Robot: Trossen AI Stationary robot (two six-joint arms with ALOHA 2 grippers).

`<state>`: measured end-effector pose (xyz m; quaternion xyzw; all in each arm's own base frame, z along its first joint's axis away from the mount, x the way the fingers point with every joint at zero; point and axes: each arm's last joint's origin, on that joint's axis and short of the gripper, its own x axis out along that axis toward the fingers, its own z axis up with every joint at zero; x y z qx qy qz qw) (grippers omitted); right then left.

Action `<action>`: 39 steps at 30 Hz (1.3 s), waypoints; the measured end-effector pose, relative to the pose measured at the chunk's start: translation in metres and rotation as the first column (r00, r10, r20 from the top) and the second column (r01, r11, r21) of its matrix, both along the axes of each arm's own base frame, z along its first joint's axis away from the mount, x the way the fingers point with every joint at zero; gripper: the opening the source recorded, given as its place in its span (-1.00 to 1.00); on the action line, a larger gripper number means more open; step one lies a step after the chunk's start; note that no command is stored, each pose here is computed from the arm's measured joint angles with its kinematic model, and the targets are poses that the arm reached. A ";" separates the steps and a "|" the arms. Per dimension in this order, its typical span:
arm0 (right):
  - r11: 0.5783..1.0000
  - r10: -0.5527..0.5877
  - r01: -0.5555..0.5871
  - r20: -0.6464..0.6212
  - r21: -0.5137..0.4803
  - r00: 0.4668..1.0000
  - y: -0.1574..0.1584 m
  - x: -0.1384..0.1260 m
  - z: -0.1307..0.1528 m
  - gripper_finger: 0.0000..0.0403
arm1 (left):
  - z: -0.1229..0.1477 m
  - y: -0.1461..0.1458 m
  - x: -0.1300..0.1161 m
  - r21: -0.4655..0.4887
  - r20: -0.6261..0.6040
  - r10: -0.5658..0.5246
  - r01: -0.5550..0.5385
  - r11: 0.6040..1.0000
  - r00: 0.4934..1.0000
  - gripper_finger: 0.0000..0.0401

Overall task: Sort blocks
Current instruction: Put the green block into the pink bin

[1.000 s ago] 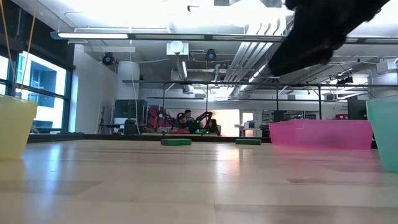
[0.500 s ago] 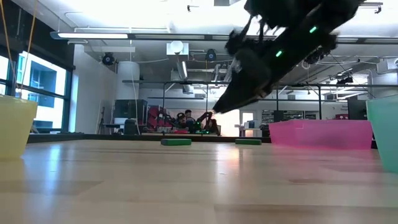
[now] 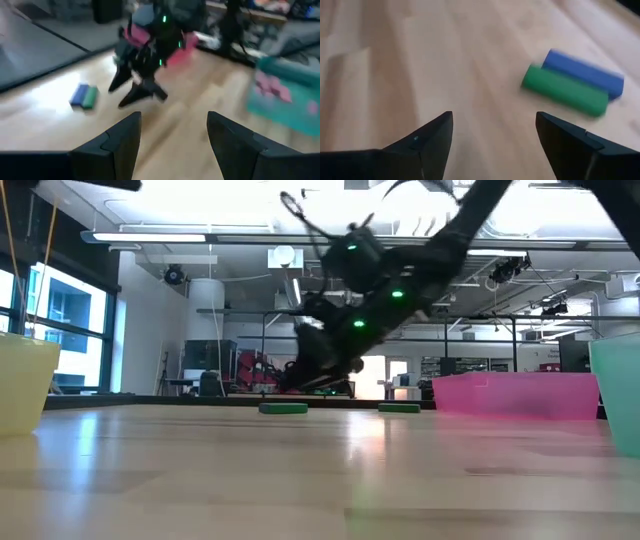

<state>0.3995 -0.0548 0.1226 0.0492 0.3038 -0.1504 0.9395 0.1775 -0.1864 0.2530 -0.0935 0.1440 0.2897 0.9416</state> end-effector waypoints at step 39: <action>0.973 0.137 -0.226 -0.666 -0.048 0.733 0.011 -0.008 0.070 0.34 | -0.024 0.011 0.040 0.031 -0.041 0.117 -0.116 0.993 0.992 0.05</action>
